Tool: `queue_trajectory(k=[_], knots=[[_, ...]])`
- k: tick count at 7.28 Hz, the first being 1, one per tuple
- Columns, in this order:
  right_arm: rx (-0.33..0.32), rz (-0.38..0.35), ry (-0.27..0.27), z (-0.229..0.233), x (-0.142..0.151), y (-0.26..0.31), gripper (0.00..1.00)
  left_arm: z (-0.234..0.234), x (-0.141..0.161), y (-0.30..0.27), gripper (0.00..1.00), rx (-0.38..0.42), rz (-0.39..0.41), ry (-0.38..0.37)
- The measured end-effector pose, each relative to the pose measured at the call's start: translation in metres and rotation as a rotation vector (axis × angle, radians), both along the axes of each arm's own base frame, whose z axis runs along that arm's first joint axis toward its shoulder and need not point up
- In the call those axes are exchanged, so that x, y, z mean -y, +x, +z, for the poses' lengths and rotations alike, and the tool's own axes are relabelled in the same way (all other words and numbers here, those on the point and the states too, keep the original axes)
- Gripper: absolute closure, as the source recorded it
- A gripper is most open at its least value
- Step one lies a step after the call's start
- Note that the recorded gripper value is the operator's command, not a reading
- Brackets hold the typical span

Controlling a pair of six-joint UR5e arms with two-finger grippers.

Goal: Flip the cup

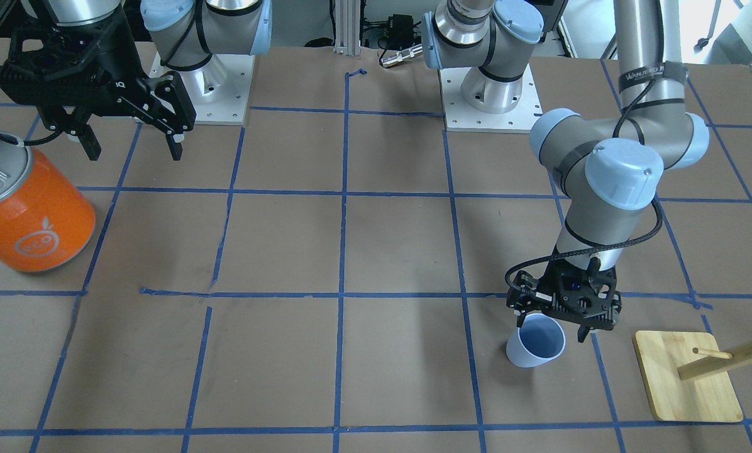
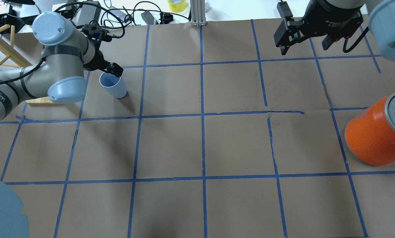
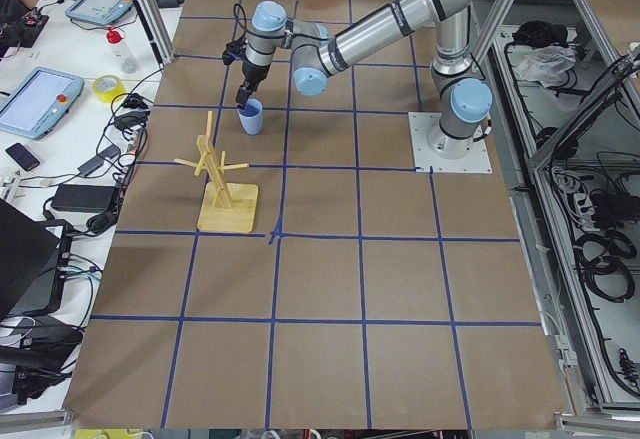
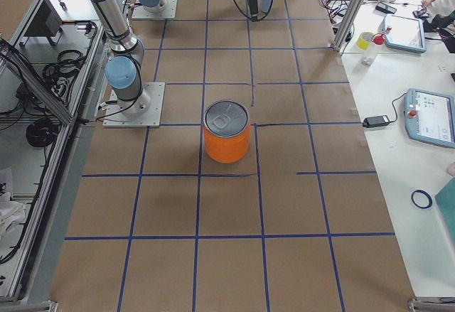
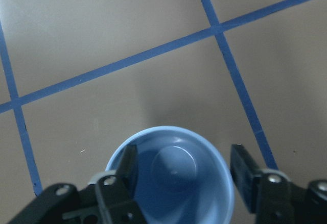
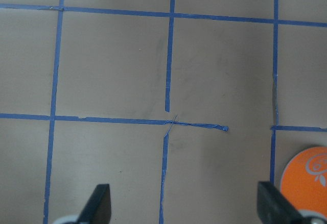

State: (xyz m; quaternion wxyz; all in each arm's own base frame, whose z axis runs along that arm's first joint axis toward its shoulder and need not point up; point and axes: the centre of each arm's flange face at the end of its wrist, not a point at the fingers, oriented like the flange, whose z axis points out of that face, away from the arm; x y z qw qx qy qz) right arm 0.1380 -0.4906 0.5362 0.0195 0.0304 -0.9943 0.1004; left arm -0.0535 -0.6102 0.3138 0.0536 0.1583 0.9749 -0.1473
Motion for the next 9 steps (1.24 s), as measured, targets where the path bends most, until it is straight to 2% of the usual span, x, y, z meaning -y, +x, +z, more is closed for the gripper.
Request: queue_trajectory(k=[2,4,6,7,9], knots=[[-0.001,0.001,-0.001,0.0,0.0,0.0,0.0,0.067,-0.018,0.002,0.0,0.037,0.022,0.066],[0.0,0.001,-0.001,0.0,0.0,0.0,0.0,0.137,-0.049,0.003,0.0,0.056,0.153,0.134],[0.0,0.001,-0.001,0.0,0.0,0.0,0.0,0.172,-0.082,-0.002,0.0,0.015,0.298,0.151],[0.0,0.002,-0.001,0.0,0.0,0.0,0.0,0.175,-0.092,-0.008,0.0,-0.021,0.331,0.166],[0.0,0.002,0.0,0.0,0.0,0.0,0.0,0.17,-0.105,-0.033,0.0,-0.127,0.325,0.205]])
